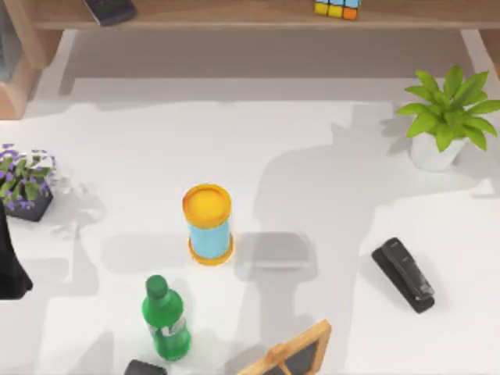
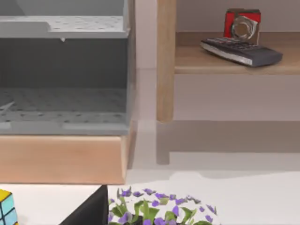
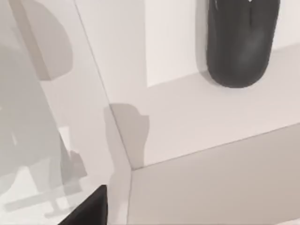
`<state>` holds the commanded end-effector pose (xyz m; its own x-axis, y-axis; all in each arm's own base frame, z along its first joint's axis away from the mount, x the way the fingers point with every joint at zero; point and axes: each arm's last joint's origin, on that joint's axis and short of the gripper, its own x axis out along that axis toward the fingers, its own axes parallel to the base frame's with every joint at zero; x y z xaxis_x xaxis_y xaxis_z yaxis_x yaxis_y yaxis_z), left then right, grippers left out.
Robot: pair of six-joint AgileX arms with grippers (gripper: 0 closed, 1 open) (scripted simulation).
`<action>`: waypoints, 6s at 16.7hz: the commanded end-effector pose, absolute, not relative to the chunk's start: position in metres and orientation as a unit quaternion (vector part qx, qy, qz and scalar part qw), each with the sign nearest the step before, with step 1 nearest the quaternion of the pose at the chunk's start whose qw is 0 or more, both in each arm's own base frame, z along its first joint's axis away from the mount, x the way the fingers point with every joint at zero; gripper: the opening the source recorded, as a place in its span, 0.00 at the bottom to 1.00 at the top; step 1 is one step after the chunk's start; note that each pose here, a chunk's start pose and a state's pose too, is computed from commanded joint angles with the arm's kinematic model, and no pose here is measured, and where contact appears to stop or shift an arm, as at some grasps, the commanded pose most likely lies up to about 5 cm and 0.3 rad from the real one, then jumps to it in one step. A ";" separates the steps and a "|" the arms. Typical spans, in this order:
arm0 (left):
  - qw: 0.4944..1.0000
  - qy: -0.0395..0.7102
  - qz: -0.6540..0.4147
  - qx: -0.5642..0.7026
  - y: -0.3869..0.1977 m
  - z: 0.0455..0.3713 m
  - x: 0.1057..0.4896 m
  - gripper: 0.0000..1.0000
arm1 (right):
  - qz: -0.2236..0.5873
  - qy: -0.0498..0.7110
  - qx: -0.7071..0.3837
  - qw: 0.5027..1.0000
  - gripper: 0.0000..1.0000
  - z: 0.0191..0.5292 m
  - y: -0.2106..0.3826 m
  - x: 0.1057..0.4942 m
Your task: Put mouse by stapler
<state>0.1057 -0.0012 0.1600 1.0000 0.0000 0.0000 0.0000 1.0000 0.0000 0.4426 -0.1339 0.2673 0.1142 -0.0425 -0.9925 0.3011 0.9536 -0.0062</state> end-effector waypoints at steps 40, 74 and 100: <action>1.000 0.000 0.000 0.000 -0.001 0.160 0.106 1.00 | -0.112 0.639 0.126 0.750 0.00 0.175 -0.184 0.468; 1.000 0.000 0.000 0.000 -0.001 0.160 0.106 1.00 | 0.005 0.656 0.013 0.755 0.00 0.177 0.037 0.286; 1.000 0.000 0.000 0.000 -0.001 0.160 0.106 1.00 | 0.010 0.638 0.001 0.770 0.00 0.173 0.050 0.280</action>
